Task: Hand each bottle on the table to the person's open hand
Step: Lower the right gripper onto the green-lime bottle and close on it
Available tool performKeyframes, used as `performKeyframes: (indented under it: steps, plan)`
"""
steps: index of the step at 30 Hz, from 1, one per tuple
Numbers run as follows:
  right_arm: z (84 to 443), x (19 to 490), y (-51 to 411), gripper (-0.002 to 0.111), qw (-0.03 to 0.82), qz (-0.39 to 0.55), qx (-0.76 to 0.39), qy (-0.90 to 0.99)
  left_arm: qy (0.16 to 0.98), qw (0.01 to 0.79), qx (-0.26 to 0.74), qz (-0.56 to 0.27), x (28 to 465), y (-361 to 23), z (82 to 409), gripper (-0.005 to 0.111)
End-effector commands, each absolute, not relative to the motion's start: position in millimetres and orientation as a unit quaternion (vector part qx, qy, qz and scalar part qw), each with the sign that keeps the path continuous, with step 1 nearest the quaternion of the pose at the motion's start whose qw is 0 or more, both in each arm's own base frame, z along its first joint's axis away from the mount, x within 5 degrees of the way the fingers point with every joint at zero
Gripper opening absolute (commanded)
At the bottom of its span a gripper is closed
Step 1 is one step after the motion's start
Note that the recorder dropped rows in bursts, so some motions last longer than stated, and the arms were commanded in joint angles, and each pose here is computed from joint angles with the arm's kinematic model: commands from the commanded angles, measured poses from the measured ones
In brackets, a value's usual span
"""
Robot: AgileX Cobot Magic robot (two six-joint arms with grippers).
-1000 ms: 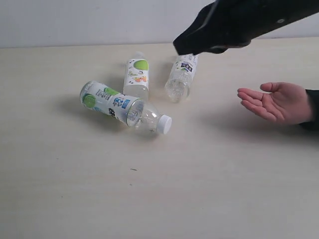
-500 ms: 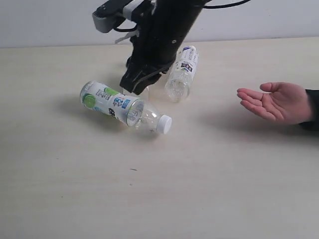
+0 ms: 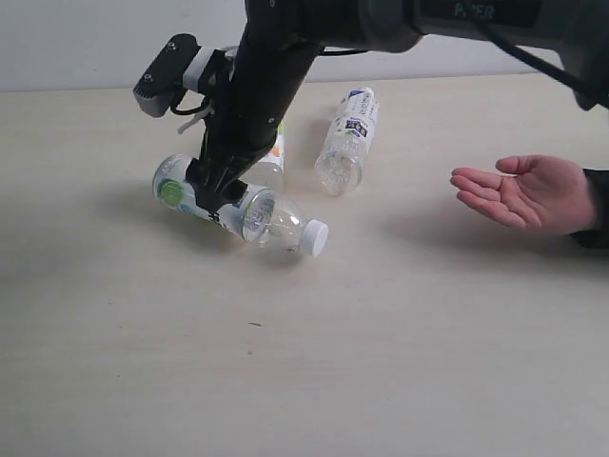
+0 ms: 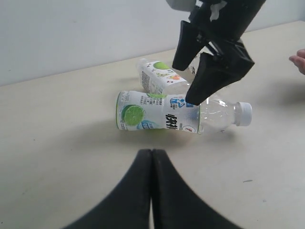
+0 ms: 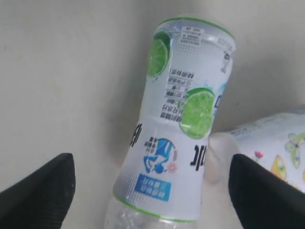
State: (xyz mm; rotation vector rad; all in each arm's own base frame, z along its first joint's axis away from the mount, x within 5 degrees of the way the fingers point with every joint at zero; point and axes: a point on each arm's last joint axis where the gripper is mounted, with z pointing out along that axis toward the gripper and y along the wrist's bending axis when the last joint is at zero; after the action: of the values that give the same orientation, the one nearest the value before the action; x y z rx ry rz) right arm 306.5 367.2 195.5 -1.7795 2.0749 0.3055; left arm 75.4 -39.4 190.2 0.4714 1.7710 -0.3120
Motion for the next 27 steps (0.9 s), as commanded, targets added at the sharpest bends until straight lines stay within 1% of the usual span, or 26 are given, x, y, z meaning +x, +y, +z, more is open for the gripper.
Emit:
performKeyframes:
  steps: [1,5,11,16,27]
  plan:
    - [189,313,376,0.083,0.237,0.103,-0.646,0.718,0.763,0.600,0.199,-0.135,75,-39,190,0.000]
    - [177,318,380,0.083,0.250,0.100,-0.641,0.719,0.763,0.600,0.199,-0.135,75,-39,190,0.000]
    - [155,321,383,0.083,0.239,0.096,-0.642,0.722,0.763,0.600,0.199,-0.135,75,-39,190,0.000]
    - [149,321,383,0.083,0.233,0.096,-0.643,0.724,0.763,0.600,0.199,-0.135,75,-39,190,0.000]
    - [125,318,380,0.083,0.183,0.094,-0.651,0.731,0.763,0.600,0.199,-0.134,75,-39,190,0.000]
